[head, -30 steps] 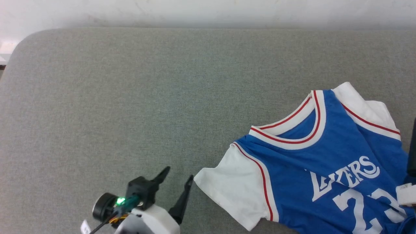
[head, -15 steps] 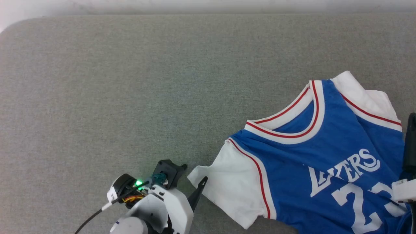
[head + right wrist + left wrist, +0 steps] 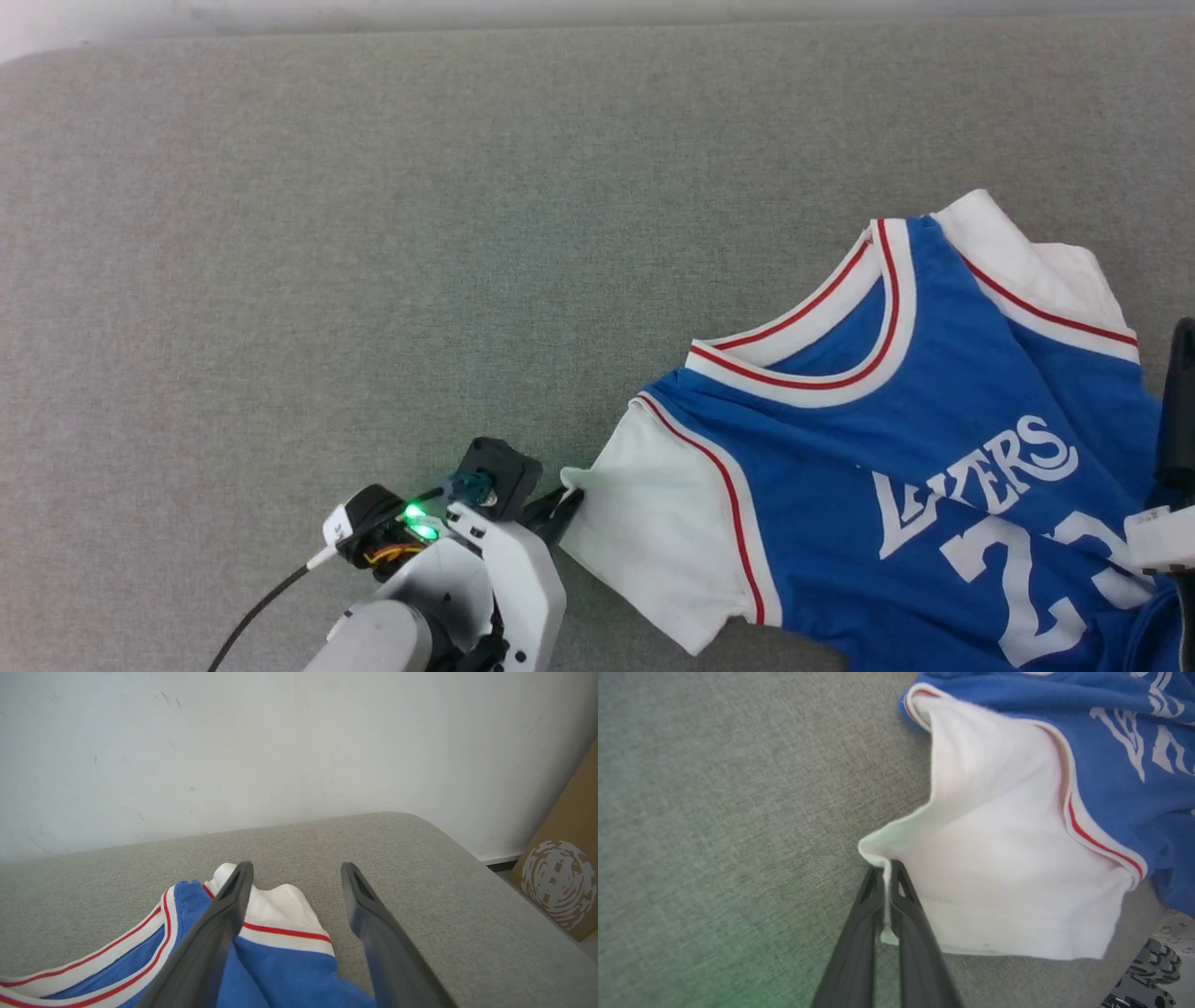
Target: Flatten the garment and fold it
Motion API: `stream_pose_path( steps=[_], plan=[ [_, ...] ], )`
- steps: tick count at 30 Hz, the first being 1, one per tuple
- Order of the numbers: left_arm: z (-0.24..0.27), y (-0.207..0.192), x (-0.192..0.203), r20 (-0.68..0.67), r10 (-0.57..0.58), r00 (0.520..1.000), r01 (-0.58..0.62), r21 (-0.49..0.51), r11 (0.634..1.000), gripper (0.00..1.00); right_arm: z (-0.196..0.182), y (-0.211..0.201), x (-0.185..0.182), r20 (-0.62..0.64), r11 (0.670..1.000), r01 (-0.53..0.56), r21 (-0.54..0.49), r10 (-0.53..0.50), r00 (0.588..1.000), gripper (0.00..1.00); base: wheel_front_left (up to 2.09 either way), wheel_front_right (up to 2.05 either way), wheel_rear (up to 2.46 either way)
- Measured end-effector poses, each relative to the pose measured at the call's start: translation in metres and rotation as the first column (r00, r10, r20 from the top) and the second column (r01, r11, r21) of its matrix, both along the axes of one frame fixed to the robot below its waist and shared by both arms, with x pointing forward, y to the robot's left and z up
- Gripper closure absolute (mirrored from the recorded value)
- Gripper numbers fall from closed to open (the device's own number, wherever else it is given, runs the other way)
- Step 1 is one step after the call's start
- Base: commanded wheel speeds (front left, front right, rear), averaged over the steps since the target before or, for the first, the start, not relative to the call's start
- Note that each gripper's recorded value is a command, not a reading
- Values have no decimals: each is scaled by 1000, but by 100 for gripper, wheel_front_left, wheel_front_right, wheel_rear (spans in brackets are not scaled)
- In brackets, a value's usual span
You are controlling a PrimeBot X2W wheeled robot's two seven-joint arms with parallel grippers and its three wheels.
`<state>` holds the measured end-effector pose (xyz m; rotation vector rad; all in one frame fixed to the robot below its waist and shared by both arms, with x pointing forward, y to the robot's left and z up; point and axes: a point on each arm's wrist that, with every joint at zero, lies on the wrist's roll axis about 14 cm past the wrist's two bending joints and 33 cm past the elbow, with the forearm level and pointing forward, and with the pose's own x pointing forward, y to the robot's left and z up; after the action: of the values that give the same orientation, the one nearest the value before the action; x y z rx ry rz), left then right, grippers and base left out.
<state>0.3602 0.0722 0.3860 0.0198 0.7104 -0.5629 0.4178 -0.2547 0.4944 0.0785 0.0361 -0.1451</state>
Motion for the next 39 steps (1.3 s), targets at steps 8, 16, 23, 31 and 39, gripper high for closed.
stream_pose_path(
  steps=[8,16,23,31,39],
  plan=[
    [33,15,20,139,191,972,-174,-125,977,100,8,0,-2,21,1000,-1,5,0,1000,0,0,0,0],
    [58,93,20,240,463,854,-438,-151,886,100,13,5,0,39,1000,-15,10,14,999,0,0,0,0],
    [53,177,-21,260,626,735,-647,-7,763,100,8,9,3,15,1000,-25,12,25,1000,0,0,0,0],
    [64,187,-28,290,659,694,-686,-13,728,100,3,31,14,-36,995,-95,-23,94,995,0,0,0,0],
    [65,161,-5,286,616,734,-627,-64,777,100,-15,65,49,-200,978,-202,-60,186,962,0,0,0,0]
  ],
)
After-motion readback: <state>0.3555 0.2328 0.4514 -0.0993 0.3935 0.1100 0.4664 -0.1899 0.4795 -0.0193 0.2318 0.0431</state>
